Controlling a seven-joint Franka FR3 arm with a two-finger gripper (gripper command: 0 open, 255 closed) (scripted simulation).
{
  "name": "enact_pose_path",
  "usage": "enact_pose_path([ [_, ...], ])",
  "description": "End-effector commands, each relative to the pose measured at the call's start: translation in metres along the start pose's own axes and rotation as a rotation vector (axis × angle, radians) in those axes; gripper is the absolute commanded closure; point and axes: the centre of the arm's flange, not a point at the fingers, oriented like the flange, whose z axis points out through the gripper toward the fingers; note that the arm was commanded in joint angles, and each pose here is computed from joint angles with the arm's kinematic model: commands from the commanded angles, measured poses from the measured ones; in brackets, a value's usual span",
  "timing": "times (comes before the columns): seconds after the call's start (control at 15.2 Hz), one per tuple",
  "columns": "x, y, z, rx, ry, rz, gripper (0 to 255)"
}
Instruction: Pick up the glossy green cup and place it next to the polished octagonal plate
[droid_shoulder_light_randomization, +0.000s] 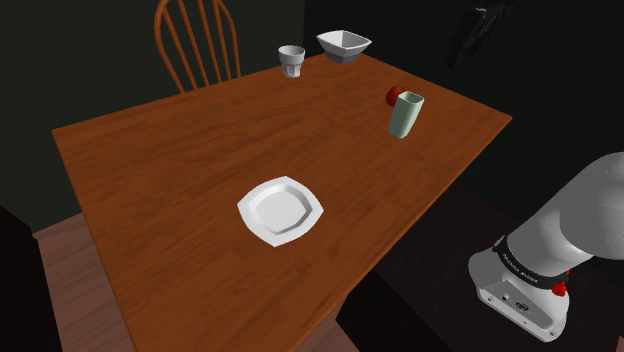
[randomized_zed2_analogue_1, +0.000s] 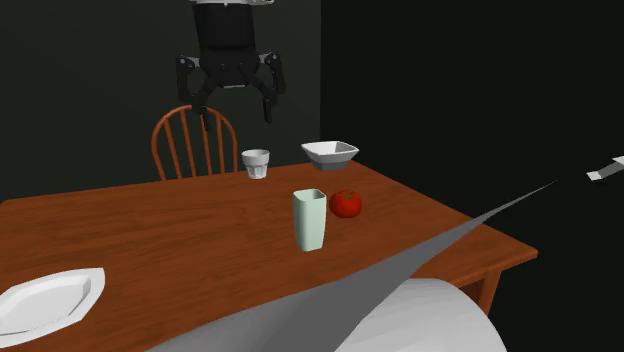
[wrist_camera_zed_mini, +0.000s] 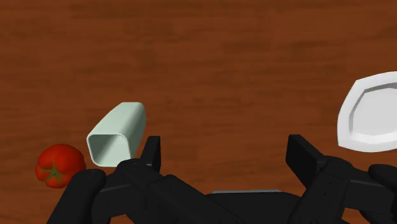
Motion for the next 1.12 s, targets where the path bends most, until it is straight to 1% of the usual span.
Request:
enact_pose_path([
  [0.0,0.0,0.0,0.0,0.0,0.0,0.0,0],
  [1.06,0.098,0.107,0.163,0.043,-0.05,-0.032,0],
])
